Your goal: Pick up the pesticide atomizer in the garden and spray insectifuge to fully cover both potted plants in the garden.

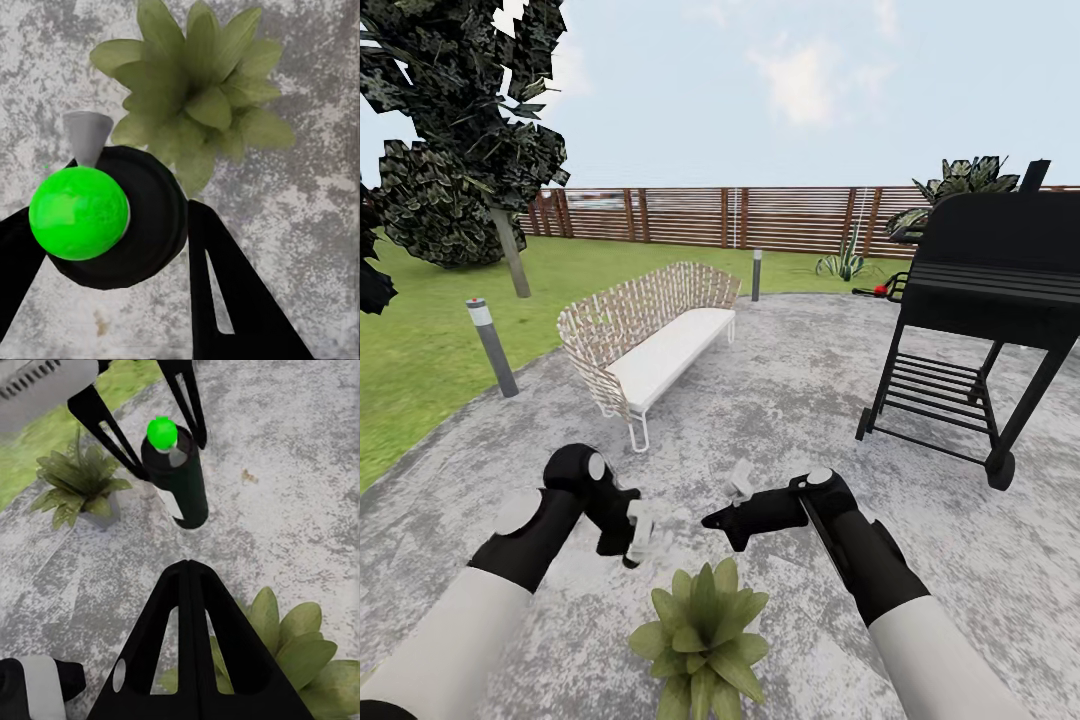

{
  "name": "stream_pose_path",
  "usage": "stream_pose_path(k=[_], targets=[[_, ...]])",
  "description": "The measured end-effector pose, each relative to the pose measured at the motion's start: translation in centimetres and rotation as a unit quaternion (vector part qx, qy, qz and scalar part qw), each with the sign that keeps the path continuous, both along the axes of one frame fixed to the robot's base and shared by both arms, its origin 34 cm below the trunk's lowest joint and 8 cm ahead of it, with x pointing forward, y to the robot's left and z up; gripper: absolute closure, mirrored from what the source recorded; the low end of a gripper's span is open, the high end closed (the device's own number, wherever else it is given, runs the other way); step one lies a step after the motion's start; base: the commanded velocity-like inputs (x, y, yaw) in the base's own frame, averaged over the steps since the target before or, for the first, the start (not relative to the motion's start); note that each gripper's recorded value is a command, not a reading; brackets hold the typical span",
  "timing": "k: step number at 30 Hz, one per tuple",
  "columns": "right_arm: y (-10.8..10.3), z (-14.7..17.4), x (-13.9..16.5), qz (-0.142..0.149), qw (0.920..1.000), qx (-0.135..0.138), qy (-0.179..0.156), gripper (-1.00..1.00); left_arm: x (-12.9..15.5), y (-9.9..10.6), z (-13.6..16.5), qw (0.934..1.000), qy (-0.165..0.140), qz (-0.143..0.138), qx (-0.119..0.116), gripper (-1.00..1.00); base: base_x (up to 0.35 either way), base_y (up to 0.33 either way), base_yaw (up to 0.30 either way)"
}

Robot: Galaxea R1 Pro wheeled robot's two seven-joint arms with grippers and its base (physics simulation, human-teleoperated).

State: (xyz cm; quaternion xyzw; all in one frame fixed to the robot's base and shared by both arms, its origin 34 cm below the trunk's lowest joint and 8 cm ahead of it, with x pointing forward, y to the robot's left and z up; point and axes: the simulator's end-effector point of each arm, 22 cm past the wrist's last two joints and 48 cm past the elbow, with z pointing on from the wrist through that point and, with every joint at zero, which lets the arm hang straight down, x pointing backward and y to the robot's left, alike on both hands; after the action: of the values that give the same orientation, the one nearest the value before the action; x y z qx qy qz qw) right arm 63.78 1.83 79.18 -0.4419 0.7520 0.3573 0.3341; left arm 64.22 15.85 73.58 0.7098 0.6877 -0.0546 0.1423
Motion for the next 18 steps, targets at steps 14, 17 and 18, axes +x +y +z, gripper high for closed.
stream_pose_path(k=[14, 17, 18], targets=[[-9.8, -3.5, 2.7, -0.077, 0.9963, -0.036, 0.016, -1.0, 6.7, 12.4, -0.5, 0.9554, -0.069, 0.27, -0.099, 1.0, 0.0, 0.0, 0.0], [-17.1, -3.2, 4.9, -0.123, 0.9909, -0.053, -0.012, -1.0, 7.6, 12.4, -2.0, 0.9404, -0.077, 0.309, -0.118, 1.0, 0.0, 0.0, 0.0], [-18.8, -2.9, 5.5, -0.136, 0.989, -0.053, -0.024, -1.0, 7.7, 12.2, -2.5, 0.9364, -0.076, 0.32, -0.124, 1.0, 0.0, 0.0, 0.0]])
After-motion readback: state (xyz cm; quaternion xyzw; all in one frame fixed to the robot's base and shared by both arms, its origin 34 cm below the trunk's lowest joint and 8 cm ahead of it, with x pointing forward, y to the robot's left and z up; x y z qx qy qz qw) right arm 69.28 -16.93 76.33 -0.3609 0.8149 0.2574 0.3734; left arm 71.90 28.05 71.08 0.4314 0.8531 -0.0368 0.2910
